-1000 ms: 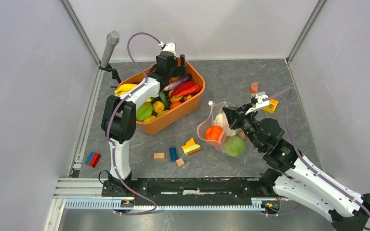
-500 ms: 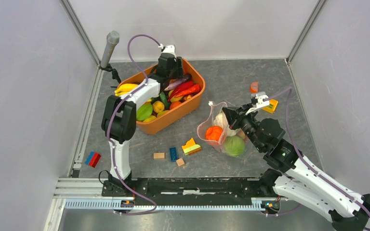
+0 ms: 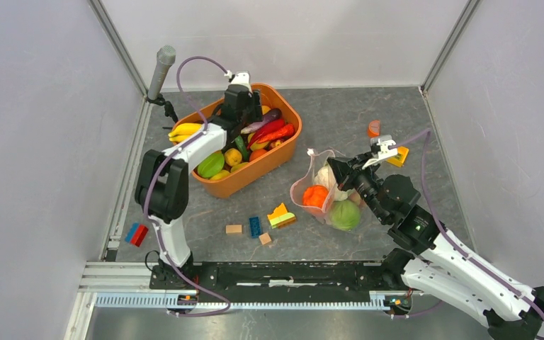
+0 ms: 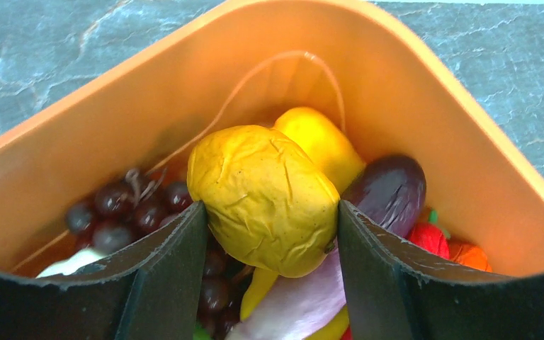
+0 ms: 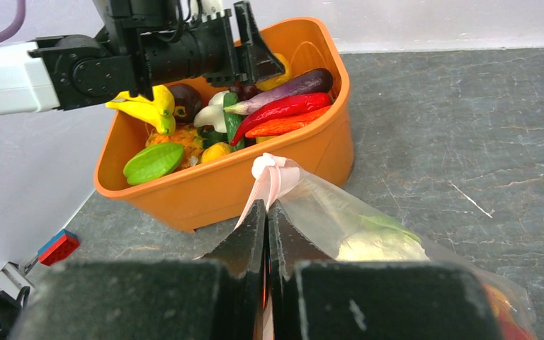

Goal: Place the food in the zip-top bag and seal the zipper
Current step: Pick up the fake vegetable from the bin.

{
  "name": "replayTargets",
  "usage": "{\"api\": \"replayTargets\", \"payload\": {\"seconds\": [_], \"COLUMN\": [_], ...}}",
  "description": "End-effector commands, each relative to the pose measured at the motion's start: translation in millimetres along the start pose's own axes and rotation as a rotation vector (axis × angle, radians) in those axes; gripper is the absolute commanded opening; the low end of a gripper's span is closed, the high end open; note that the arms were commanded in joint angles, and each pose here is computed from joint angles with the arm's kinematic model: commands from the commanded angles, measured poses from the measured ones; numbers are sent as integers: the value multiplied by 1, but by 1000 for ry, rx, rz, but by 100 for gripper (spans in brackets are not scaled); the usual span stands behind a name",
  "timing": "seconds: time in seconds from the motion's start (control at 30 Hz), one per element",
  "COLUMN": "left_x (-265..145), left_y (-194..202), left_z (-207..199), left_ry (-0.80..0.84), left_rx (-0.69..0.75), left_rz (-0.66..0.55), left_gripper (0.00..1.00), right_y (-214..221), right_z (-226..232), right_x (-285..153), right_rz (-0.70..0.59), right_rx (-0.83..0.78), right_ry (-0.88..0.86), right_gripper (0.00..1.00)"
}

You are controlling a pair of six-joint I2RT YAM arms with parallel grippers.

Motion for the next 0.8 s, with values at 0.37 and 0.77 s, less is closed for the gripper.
{"api": "replayTargets", "payload": {"seconds": [0.37, 0.77], "left_x": [-102, -151], "left_y": [-22, 32], "left_z": [-12, -38], "left_ry": [220, 533], "left_rx": [-30, 56], "left_rz": [-65, 134], "left_gripper": [49, 62], "right_y": [-14, -8], "right_z": [12, 16], "right_x": [0, 4], "right_rz": [-66, -46], "right_rx": [68, 88], "right_ry": [-59, -80], "right_gripper": [4, 4]}}
Point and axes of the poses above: each gripper's point midway between its finger pads, its own x axis out along the fingers, its own z axis along the line the jaws close on, y = z × x, the point moved 3 cm from there along -x, back along the fingers, and after that the axes turned 3 degrees about -x, right-handed, at the moved point
